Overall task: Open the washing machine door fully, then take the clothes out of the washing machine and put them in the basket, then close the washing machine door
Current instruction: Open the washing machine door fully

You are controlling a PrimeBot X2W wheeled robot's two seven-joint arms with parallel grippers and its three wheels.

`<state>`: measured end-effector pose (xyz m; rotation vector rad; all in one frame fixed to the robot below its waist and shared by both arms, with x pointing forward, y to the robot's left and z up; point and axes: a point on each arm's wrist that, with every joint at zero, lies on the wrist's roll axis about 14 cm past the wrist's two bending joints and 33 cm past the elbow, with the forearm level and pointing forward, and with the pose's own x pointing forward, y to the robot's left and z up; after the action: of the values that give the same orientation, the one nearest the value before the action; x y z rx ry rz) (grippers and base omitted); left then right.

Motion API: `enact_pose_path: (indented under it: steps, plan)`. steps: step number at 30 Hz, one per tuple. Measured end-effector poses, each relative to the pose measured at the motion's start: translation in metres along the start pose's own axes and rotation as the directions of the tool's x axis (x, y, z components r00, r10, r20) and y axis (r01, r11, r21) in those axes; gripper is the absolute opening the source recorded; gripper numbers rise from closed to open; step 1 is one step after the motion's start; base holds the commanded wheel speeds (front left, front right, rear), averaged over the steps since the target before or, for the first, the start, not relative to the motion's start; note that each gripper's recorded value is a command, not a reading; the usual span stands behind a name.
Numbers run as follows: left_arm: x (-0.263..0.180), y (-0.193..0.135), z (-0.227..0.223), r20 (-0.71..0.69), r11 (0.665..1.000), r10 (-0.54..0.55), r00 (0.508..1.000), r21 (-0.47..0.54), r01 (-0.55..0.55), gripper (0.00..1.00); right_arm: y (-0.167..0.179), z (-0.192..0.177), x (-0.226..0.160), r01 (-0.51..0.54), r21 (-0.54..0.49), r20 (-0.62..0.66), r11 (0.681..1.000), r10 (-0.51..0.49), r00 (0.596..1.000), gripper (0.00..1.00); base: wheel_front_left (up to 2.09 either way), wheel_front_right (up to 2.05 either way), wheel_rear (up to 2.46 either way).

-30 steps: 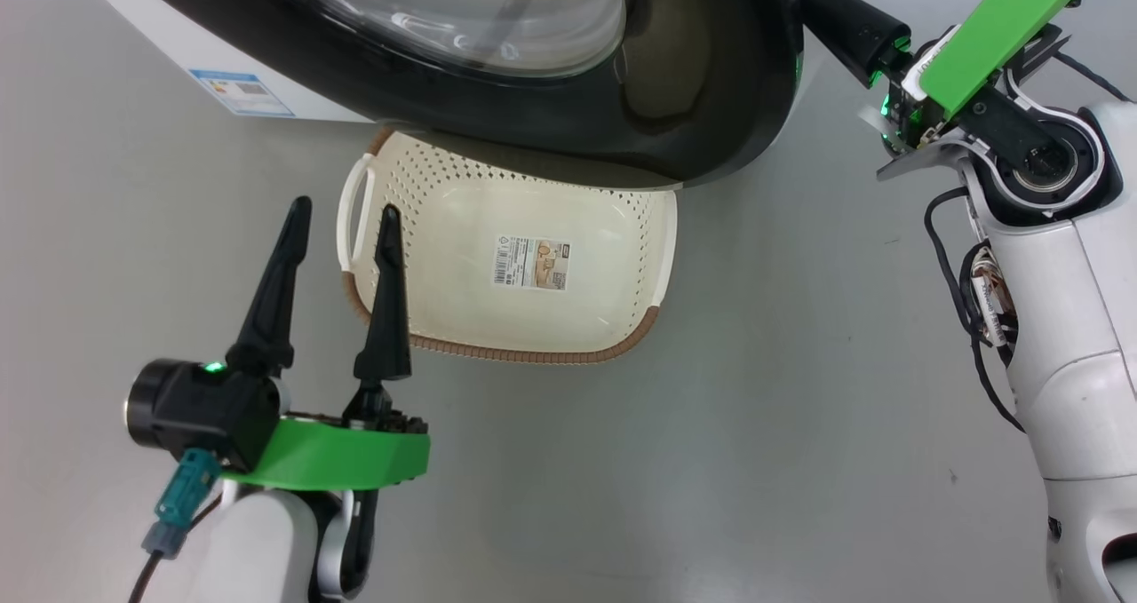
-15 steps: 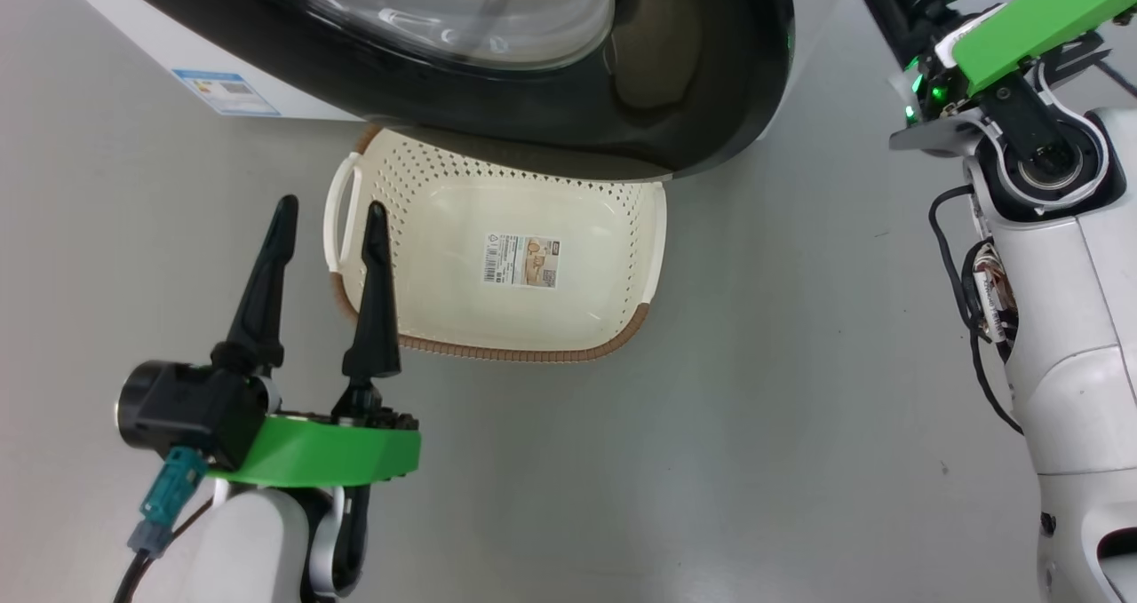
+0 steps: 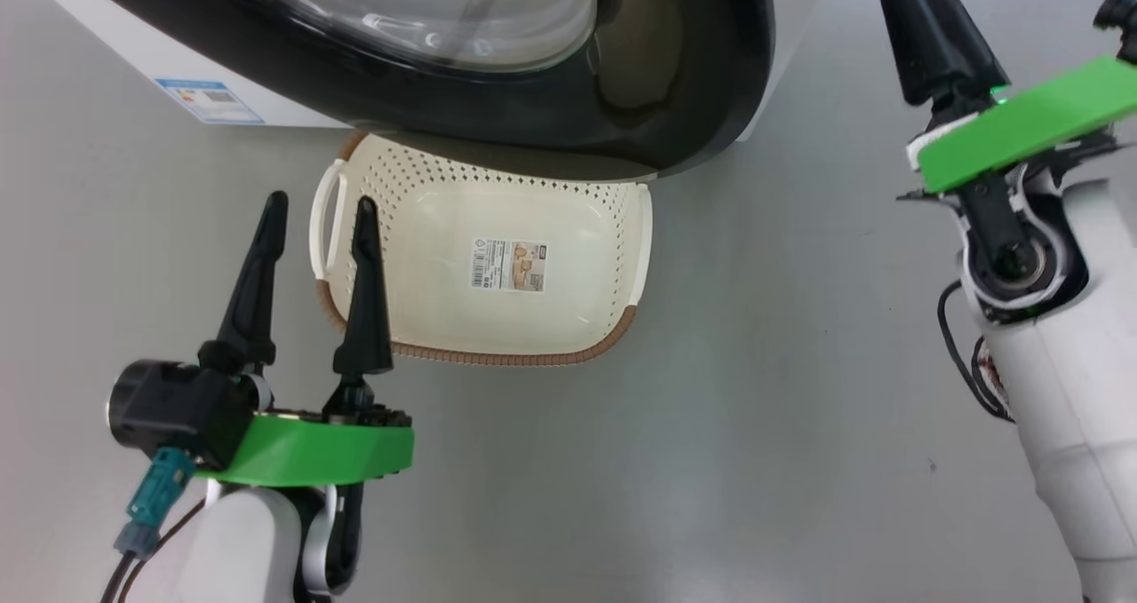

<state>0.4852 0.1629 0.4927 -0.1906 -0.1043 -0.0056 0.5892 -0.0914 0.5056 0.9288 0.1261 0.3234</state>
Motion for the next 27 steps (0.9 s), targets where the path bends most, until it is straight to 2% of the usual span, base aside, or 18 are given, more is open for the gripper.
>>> enact_pose_path:
  steps: [3, 8, 10, 13, 16, 20, 27]
  plan:
    - [0.0, -0.001, 0.001, 0.004, 1.0, -0.003, 1.0, -0.002, 0.003, 1.0, -0.001, 0.002, -0.009, -0.003, -0.099, 0.045, 0.995, 0.007, 0.999, 1.0, 0.0, 0.0, 0.0]
    - [0.001, -0.004, 0.004, 0.011, 1.0, -0.01, 1.0, -0.006, 0.01, 1.0, -0.002, 0.003, -0.023, -0.013, -0.287, 0.087, 0.958, 0.04, 0.995, 1.0, 0.0, 0.0, 0.0]
    - [0.002, -0.006, 0.007, 0.019, 1.0, -0.015, 1.0, -0.009, 0.015, 1.0, -0.007, 0.002, -0.031, -0.002, -0.375, 0.095, 0.927, 0.04, 0.995, 1.0, 0.0, 0.0, 0.0]
    - [0.002, -0.008, 0.009, 0.027, 1.0, -0.017, 0.999, -0.011, 0.018, 1.0, -0.01, 0.0, -0.038, 0.017, -0.428, 0.106, 0.903, 0.032, 0.994, 1.0, 0.0, 0.0, 0.0]
    - [0.002, -0.007, 0.01, 0.029, 1.0, -0.011, 1.0, -0.018, 0.012, 1.0, -0.005, 0.011, -0.044, 0.035, -0.507, 0.153, 0.861, 0.05, 0.987, 1.0, 0.0, 0.0, 0.0]
    - [0.001, -0.004, 0.008, 0.024, 1.0, 0.002, 1.0, -0.026, -0.001, 1.0, 0.001, 0.013, -0.056, 0.066, -0.566, 0.2, 0.822, 0.059, 0.978, 1.0, 0.0, 0.0, 0.0]
    - [0.001, -0.001, 0.007, 0.025, 1.0, 0.011, 1.0, -0.025, -0.01, 1.0, -0.011, -0.002, -0.081, 0.111, -0.579, 0.194, 0.807, 0.004, 0.981, 1.0, 0.0, 0.0, 0.0]
